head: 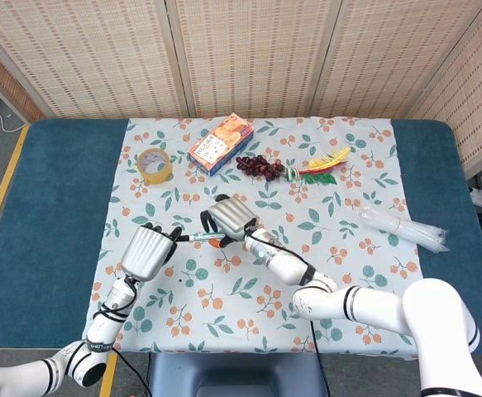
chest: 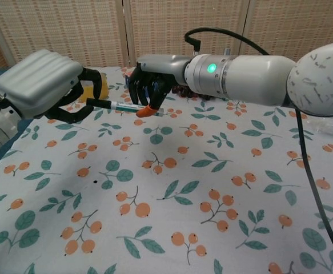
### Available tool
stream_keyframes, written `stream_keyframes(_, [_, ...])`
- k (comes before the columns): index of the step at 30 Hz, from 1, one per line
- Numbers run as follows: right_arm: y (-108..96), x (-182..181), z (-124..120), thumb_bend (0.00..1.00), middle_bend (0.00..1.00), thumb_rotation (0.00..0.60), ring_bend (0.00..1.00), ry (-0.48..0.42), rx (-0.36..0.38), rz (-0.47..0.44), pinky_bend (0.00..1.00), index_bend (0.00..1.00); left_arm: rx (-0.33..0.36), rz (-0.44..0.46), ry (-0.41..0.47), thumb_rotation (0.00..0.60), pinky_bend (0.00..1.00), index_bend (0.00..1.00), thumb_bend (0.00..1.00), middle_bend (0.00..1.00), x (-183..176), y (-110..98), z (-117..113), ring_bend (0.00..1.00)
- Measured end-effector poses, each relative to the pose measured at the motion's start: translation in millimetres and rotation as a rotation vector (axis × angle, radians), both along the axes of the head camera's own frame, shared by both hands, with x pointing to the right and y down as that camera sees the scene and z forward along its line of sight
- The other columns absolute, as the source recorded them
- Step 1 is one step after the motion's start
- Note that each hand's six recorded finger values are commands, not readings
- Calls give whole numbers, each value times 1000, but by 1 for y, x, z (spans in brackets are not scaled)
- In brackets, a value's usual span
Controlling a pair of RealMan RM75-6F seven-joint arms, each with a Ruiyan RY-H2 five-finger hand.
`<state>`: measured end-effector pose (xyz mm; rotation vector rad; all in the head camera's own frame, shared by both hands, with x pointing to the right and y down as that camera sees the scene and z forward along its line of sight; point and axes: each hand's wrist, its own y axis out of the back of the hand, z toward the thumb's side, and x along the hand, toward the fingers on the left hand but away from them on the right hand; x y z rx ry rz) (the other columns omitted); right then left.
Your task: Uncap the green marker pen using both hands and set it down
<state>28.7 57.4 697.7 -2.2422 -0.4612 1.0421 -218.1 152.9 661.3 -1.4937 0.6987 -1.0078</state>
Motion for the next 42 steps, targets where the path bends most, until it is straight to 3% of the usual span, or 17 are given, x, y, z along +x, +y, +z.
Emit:
stream_keyframes(15, [3, 4, 3, 356, 842, 600, 519, 23, -12, -14, 180, 1000, -15, -1, 22, 600, 814, 832, 793, 945, -5, 1, 1, 804])
stream_keyframes(21, [5, 12, 7, 357, 842, 600, 519, 47, -19, -17, 183, 1000, -12, -39, 45, 600, 819, 827, 784, 934, -14, -3, -1, 809])
stream_keyframes(26, [13, 24, 11, 356, 842, 600, 519, 70, -45, -17, 183, 1000, -52, -91, 28, 600, 818, 821, 773, 925, -39, 0, 7, 809])
stream_keyframes(32, [30, 40, 20, 356, 842, 600, 519, 115, -83, -39, 184, 1000, -159, -117, 17, 600, 817, 802, 719, 903, -60, 25, 26, 809])
stream_keyframes(39, [47, 59, 28, 356, 842, 600, 519, 167, -62, -41, 185, 996, -242, -78, 2, 600, 815, 679, 571, 766, -63, 63, 39, 809])
stream_keyframes(42, [56, 65, 33, 356, 823, 600, 508, 185, -47, -40, 185, 875, -239, -55, -3, 600, 811, 586, 529, 679, -58, 69, 40, 809])
